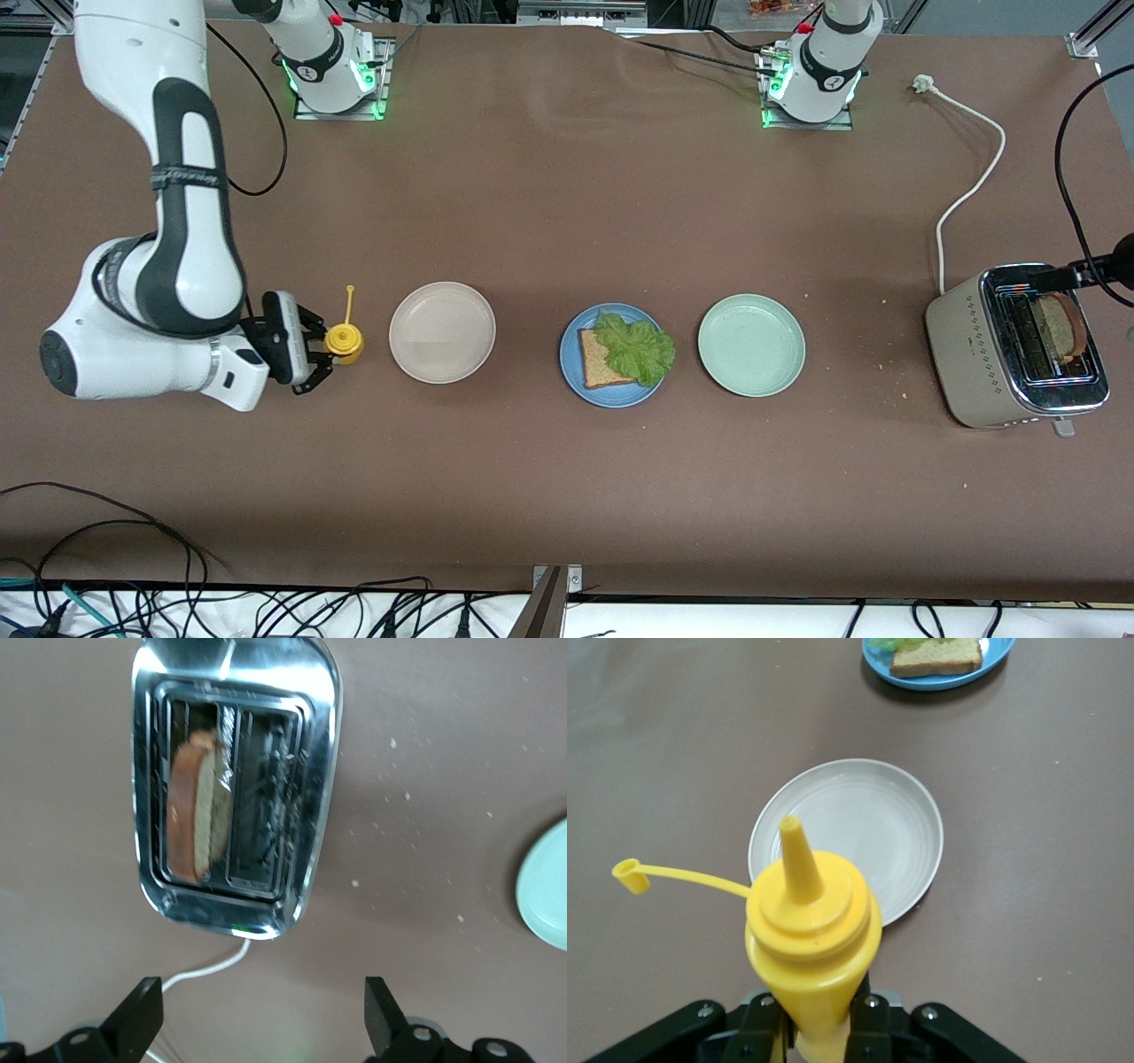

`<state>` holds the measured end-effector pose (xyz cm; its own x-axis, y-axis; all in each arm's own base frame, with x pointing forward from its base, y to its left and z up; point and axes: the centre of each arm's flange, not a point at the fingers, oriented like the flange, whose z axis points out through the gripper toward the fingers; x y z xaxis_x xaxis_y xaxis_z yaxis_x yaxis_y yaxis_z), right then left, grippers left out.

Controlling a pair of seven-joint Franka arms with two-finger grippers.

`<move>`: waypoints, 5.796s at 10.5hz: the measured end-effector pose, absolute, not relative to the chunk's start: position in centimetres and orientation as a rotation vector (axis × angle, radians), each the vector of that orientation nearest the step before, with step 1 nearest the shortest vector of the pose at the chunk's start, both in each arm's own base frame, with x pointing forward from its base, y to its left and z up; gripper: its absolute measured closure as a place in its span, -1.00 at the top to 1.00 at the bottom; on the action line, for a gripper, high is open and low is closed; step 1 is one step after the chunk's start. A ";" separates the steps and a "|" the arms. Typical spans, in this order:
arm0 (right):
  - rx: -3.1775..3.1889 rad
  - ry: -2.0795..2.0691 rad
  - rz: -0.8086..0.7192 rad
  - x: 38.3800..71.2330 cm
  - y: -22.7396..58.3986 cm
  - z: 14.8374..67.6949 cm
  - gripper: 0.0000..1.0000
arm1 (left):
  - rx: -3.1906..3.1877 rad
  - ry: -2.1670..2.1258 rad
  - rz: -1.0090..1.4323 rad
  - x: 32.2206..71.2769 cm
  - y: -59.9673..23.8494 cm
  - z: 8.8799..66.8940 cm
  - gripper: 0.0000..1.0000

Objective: Make sandwich in blue plate with both arms
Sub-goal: 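Carry the mustard bottle back with the right gripper beside the white plate, then set the mustard bottle upright and open the right gripper, then grasp the toaster bread with the left gripper while the right gripper withdraws, then carry the bread slice with the left gripper over the blue plate, then lower the bread onto the lettuce and open the left gripper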

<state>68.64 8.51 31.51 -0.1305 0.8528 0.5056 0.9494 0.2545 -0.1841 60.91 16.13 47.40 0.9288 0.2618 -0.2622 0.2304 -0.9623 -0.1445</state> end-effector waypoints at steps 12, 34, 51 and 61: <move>-1.371 -1.949 -0.465 64.9 2.2 20.2 0.05 | -3.002 -0.205 0.321 63.5 23.3 39.2 1.00; -2.707 -0.917 0.428 63.9 2.4 41.1 1.00 | -3.008 -0.219 0.290 61.4 21.9 48.9 -0.84; -3.106 -0.173 0.111 55.6 0.1 51.8 1.00 | -3.653 -0.101 0.582 65.0 -18.9 40.0 -0.85; -3.112 -0.124 0.045 55.1 -0.9 58.1 1.00 | -3.726 -0.250 0.579 64.3 -31.2 27.6 -0.85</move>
